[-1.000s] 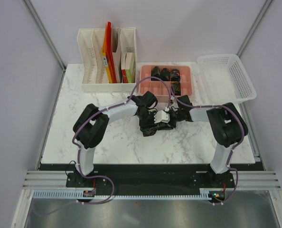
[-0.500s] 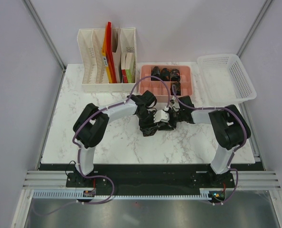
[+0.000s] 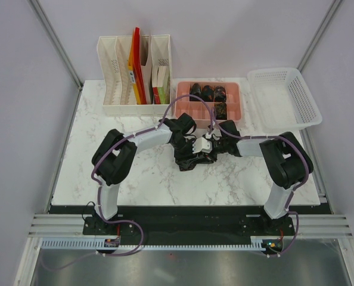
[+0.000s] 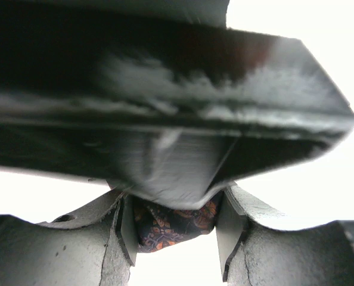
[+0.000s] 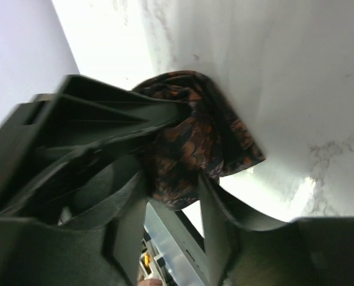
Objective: Roll the ties
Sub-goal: Roll the tie at the center of the board.
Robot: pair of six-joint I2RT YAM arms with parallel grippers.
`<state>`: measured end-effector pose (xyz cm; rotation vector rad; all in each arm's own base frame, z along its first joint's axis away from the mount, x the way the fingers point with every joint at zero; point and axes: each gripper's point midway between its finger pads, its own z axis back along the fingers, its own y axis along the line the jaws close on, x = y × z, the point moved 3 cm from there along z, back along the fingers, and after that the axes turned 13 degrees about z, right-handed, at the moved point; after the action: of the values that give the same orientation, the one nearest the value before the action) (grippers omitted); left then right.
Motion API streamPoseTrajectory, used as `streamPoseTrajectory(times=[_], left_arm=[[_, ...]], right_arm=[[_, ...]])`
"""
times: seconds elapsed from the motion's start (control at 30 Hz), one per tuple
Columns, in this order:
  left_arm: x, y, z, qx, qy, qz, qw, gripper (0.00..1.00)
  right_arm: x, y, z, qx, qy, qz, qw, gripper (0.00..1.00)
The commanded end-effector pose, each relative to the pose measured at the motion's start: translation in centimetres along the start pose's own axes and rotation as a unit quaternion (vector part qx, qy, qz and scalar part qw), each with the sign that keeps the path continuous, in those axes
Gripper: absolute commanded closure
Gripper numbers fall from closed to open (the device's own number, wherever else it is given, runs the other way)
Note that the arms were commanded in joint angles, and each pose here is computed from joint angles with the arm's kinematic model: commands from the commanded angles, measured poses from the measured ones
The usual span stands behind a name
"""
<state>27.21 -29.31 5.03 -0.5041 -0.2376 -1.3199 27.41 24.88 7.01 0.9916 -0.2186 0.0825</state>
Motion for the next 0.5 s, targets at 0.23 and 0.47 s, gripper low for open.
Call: streamPoseTrajectory(times=[0.23,0.47], left_arm=[[-2.9,0.2,-1.1,-0.006,0.069,0.002,0.998,0.70],[-0.8,-0.3,0.9,0.002,0.039,0.007,0.999,0.63]], right_arm=[[-0.3,-3.9,-2.0,-0.072,0.012,0.016,0.997,0.89],[-1.4,-5.5,-2.1,-0.106,0.032,-0.005,0.994,1.00]])
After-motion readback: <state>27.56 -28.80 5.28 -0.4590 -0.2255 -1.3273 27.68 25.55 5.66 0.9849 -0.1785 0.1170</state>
